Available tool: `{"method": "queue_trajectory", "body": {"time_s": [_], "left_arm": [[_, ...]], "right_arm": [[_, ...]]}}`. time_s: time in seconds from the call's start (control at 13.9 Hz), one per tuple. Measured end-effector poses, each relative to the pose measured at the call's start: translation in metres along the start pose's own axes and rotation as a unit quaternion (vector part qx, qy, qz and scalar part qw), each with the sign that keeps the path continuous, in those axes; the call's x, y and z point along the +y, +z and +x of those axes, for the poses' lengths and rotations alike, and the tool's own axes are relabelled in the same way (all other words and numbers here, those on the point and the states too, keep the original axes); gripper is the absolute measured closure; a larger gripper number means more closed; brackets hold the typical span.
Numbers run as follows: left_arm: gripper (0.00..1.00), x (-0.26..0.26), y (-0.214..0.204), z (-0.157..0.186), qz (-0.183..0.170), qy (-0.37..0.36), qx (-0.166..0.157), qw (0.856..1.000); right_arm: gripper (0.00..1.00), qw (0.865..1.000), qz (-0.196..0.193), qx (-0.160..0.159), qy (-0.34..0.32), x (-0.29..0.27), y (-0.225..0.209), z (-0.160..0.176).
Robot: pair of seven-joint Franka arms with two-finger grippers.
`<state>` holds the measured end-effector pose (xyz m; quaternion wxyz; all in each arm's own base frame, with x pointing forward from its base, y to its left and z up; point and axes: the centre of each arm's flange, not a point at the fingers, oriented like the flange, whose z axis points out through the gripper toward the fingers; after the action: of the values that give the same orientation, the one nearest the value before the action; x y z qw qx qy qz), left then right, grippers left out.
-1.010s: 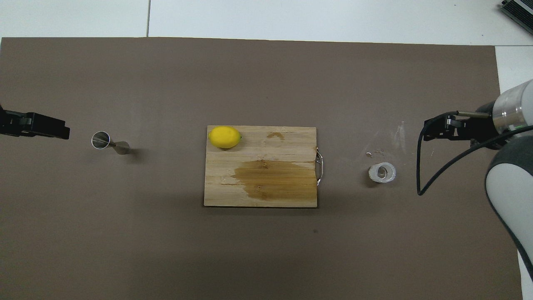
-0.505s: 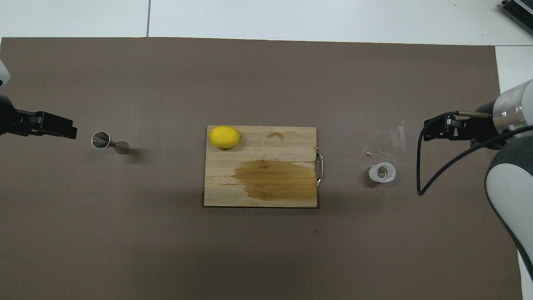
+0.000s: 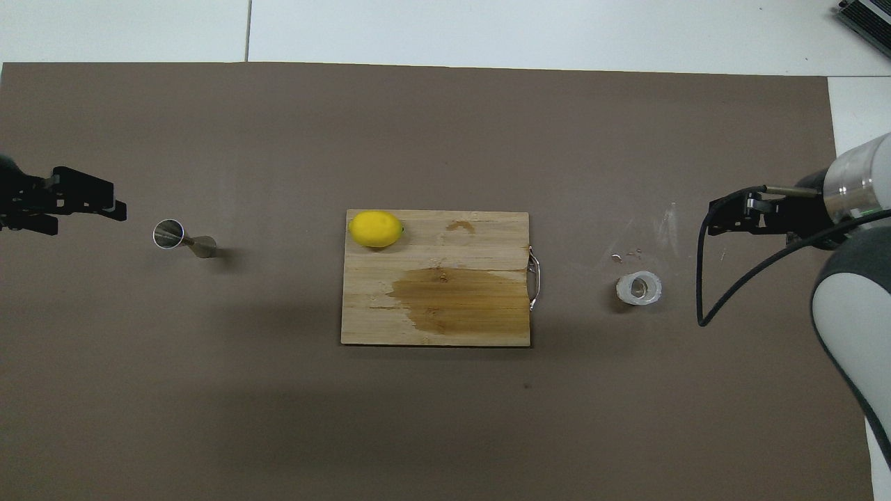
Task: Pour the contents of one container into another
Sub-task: 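Open the left gripper and move it toward the metal cup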
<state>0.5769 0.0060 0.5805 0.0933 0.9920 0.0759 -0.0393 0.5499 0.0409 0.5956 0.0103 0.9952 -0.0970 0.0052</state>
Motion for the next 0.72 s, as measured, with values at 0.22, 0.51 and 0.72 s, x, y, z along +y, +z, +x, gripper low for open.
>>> {"method": "queue_trajectory", "body": {"time_s": [0.22, 0.51, 0.72], "left_arm": [[0.00, -0.023, 0.020, 0.012, -0.039, -0.100, -0.034, 0.994], [0.00, -0.067, 0.044, 0.030, -0.111, -0.259, -0.088, 0.955], [0.00, -0.099, 0.064, 0.043, -0.156, -0.358, -0.126, 0.912]], "right_arm": [[0.00, 1.000, 0.000, 0.000, 0.000, 0.000, 0.000, 0.000], [0.00, 1.000, 0.000, 0.000, 0.000, 0.000, 0.000, 0.000], [0.00, 1.000, 0.000, 0.000, 0.000, 0.000, 0.000, 0.000]]}}
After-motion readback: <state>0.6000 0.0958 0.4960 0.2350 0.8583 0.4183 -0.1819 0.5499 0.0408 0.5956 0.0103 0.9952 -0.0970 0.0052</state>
